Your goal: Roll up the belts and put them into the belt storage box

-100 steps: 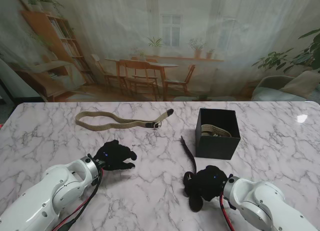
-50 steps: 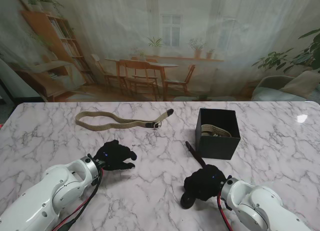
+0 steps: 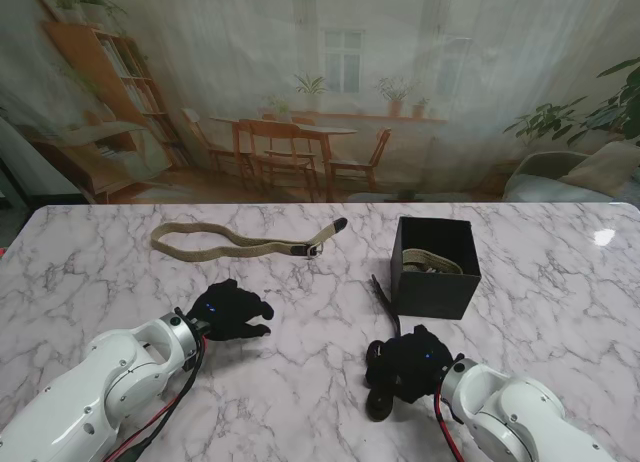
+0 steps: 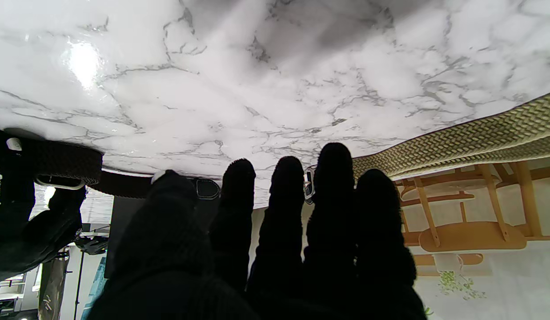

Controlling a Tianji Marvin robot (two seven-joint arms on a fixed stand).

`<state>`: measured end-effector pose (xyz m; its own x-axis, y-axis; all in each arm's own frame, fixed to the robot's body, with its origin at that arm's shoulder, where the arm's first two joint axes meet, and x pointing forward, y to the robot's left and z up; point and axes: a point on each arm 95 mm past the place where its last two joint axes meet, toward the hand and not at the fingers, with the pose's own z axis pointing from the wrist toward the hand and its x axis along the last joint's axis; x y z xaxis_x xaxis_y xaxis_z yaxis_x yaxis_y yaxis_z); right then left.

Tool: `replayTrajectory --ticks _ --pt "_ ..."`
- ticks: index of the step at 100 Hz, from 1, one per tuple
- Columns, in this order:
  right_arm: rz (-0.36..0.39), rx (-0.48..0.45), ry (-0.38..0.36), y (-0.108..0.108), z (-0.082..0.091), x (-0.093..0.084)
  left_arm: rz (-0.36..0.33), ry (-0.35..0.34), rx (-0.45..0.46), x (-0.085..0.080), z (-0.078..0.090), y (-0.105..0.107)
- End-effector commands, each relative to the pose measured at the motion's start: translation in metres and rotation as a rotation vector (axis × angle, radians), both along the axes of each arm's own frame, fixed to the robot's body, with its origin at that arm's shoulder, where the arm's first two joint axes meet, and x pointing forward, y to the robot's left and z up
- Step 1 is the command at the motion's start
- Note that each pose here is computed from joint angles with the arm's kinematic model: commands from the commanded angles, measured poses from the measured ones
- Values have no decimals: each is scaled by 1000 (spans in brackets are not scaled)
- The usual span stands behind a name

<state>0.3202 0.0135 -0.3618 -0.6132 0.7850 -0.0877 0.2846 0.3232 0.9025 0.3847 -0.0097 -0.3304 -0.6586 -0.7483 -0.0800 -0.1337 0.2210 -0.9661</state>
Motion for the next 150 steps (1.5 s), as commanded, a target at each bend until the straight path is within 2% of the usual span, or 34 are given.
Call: replayTrajectory --ticks 1,56,69,111,150 --pt "-15 -14 31 0 -11 -10 -2 13 4 -1 -2 -1" --pt "0 -93 52 -10 14 -17 -3 12 8 -1 -2 0" --pt "-5 -114 59 -12 13 -17 -3 12 7 -1 -2 1" --pt "10 -83 -32 -17 20 -19 -3 13 7 -1 -2 1" --pt "38 -139 29 -15 14 -20 -3 11 11 -1 -1 1"
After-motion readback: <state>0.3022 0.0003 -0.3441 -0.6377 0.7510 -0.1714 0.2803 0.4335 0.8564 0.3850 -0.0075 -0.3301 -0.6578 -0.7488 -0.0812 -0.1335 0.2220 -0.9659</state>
